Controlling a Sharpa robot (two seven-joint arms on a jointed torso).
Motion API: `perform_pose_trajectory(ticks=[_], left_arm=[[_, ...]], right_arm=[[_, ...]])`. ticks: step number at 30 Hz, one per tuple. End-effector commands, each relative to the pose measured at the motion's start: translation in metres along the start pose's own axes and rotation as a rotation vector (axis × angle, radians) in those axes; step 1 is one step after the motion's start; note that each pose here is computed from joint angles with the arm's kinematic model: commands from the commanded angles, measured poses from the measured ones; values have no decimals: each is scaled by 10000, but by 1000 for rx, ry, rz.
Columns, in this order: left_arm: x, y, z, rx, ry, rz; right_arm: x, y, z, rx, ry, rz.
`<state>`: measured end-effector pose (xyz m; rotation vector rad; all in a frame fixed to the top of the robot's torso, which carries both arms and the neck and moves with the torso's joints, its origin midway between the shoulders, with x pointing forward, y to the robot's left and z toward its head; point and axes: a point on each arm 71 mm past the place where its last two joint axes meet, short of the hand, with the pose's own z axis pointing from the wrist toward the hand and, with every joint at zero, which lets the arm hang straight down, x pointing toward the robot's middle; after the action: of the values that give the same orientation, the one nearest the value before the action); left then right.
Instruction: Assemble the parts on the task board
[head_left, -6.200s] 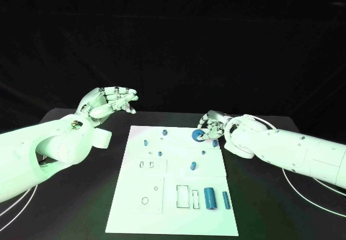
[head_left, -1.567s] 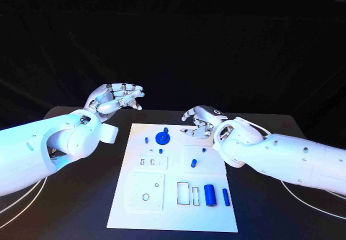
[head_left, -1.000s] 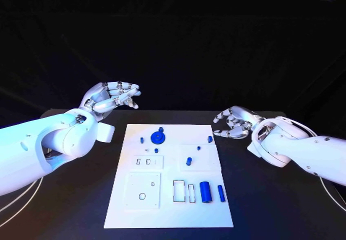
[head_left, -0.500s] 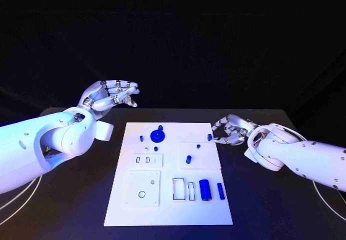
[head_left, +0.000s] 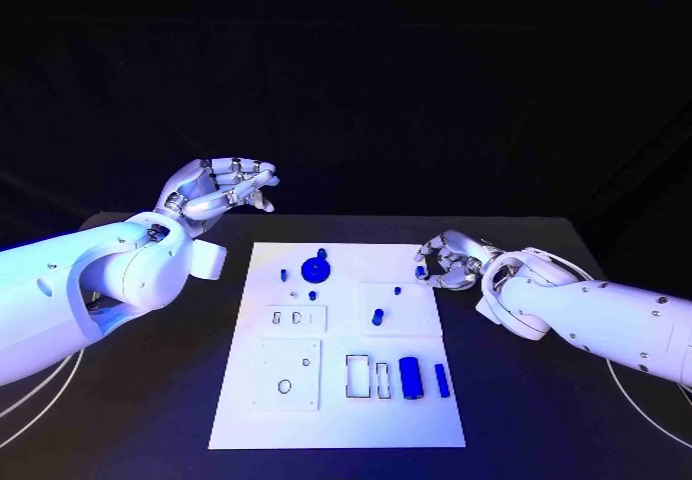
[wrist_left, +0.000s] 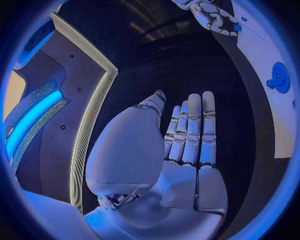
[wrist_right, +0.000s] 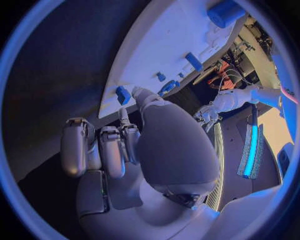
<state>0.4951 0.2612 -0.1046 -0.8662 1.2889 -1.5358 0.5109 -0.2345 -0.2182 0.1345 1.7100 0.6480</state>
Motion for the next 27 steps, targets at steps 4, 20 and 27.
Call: perform_pose_trajectory(ticks=[4, 20, 27], left_arm=[[15, -14, 3, 11, 15, -12], [5, -13, 2, 9, 13, -11], [4, -12, 1, 9, 13, -11]], right_arm=[[31, -11, 12, -8, 5, -1], [49, -7, 19, -9, 13, -3], [46, -4, 21, -10, 7, -2]])
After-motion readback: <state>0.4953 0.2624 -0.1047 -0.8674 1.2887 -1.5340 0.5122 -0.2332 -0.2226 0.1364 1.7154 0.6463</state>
